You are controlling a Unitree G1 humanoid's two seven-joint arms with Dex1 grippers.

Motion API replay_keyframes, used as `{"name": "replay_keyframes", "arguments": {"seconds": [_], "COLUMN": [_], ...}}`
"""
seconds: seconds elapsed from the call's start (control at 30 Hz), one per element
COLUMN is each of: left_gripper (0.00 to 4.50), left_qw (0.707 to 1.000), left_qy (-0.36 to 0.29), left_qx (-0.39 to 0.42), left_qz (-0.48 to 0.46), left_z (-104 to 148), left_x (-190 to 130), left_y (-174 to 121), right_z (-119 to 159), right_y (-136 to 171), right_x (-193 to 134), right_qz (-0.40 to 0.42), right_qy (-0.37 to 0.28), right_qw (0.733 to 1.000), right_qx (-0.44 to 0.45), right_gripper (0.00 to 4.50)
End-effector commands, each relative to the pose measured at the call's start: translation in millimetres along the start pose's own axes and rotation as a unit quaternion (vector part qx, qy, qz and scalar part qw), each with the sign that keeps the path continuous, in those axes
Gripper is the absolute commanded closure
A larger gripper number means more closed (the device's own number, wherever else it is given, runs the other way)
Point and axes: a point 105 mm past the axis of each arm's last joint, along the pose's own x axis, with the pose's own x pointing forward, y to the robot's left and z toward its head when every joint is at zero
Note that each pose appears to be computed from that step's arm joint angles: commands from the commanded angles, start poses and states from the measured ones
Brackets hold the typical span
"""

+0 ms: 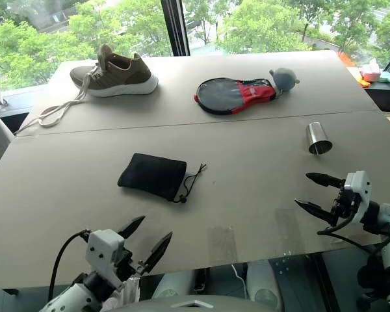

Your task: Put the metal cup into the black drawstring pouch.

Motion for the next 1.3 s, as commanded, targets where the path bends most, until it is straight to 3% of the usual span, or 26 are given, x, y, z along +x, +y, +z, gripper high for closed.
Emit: {"name": "replay_keyframes", "arguments": {"seconds": [0.03,0.23,0.37,0.5,0.67,0.9,1.3], "left_gripper": [0.01,0.01,0.01,0.01,0.01,0.01,0.01], "left_qw": [1.0,0.999,0.992,0.988,0.978,0.973,0.936], "left_qy": [-0.023,-0.038,-0.045,-0.031,-0.028,-0.032,-0.005], "left_qx": [0.003,0.034,0.108,0.128,0.177,0.186,0.221], "left_qz": [-0.009,0.017,0.041,0.078,0.109,0.131,0.275], "left_z": [13,23,37,40,49,51,47], "left_x": [2,15,34,41,61,90,83], "left_y": [-4,3,3,13,17,-12,2], "right_z": [11,20,37,43,42,39,43], "right_y": [1,17,50,63,59,53,43], "right_x": [0,9,25,32,27,6,-10], "right_qz": [0.003,0.051,0.134,0.156,0.147,0.115,0.108], "right_qy": [-0.017,-0.033,-0.065,-0.075,-0.077,-0.062,-0.036], "right_qw": [1.0,0.998,0.989,0.985,0.986,0.991,0.993], "right_qx": [-0.014,-0.011,0.022,0.016,0.008,0.006,0.005], "right_gripper": [0.0,0.0,0.0,0.0,0.0,0.0,0.0]}}
